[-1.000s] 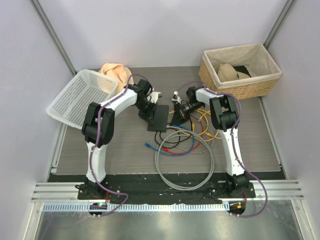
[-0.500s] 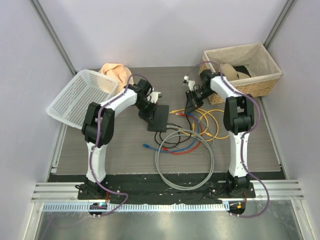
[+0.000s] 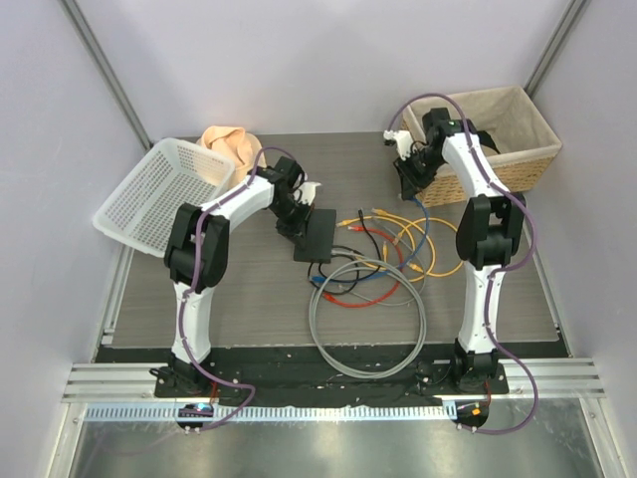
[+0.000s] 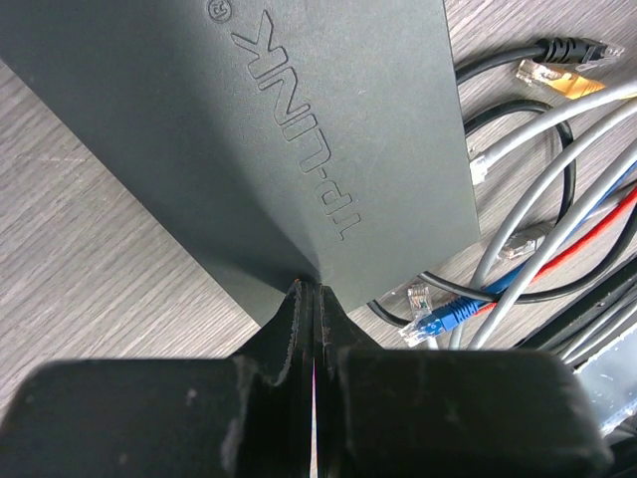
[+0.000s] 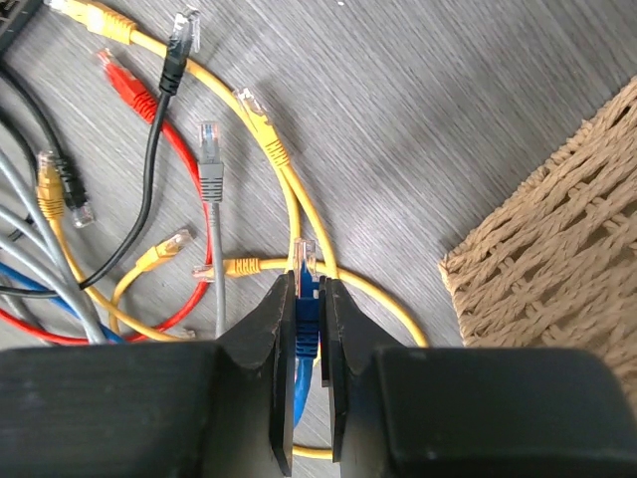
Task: Pull the plug from the switch port
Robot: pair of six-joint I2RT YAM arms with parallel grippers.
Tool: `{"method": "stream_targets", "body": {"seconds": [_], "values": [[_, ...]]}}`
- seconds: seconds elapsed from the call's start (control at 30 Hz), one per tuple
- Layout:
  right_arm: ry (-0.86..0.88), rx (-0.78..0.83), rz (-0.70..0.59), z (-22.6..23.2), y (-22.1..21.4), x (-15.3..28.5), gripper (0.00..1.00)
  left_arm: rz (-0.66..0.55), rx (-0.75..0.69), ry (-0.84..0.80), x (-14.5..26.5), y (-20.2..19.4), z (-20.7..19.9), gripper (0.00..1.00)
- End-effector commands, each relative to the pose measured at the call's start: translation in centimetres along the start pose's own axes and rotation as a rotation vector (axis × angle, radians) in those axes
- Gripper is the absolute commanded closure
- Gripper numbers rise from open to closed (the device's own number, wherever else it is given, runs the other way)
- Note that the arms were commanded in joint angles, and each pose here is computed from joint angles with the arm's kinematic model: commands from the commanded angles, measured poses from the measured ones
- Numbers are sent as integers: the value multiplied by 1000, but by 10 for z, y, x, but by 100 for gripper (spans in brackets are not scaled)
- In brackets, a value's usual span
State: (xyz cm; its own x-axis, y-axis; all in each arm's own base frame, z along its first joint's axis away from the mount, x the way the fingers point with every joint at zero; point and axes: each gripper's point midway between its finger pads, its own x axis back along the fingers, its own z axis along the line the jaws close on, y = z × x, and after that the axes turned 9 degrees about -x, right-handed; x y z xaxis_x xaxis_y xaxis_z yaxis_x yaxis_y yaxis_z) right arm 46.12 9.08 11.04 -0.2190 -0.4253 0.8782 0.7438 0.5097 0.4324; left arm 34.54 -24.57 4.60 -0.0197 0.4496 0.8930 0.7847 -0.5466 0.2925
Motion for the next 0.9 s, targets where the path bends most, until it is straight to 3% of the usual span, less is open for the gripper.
{"method": "stream_targets", "body": {"seconds": [0.0,0.03,0.1,0.2,0.23,0.33,0.47,0.6,0.67,0.87], "values": [[-91,76,-60,0,27,22,83,61,-20,79,-29,-14,24,100],[-79,79,-64,5,30,19,69,60,-23,82,-28,-14,24,100],[-41,84,-84,17,36,18,32,62,-30,83,-26,-15,24,100],[-3,92,-161,39,54,25,5,61,-31,87,-23,-16,23,100],[12,95,-185,45,58,28,0,63,-32,84,-23,-17,22,100],[185,136,-252,83,59,33,0,67,-29,87,-23,-18,23,100],[439,46,-212,127,30,10,0,84,-49,100,-26,-22,28,100],[722,-115,-67,171,2,-8,15,94,-49,103,-28,-25,28,100],[784,-196,-8,178,-11,-26,19,103,-49,104,-31,-28,30,100],[901,-243,99,204,-27,-54,29,120,-45,101,-37,-32,33,100]]}}
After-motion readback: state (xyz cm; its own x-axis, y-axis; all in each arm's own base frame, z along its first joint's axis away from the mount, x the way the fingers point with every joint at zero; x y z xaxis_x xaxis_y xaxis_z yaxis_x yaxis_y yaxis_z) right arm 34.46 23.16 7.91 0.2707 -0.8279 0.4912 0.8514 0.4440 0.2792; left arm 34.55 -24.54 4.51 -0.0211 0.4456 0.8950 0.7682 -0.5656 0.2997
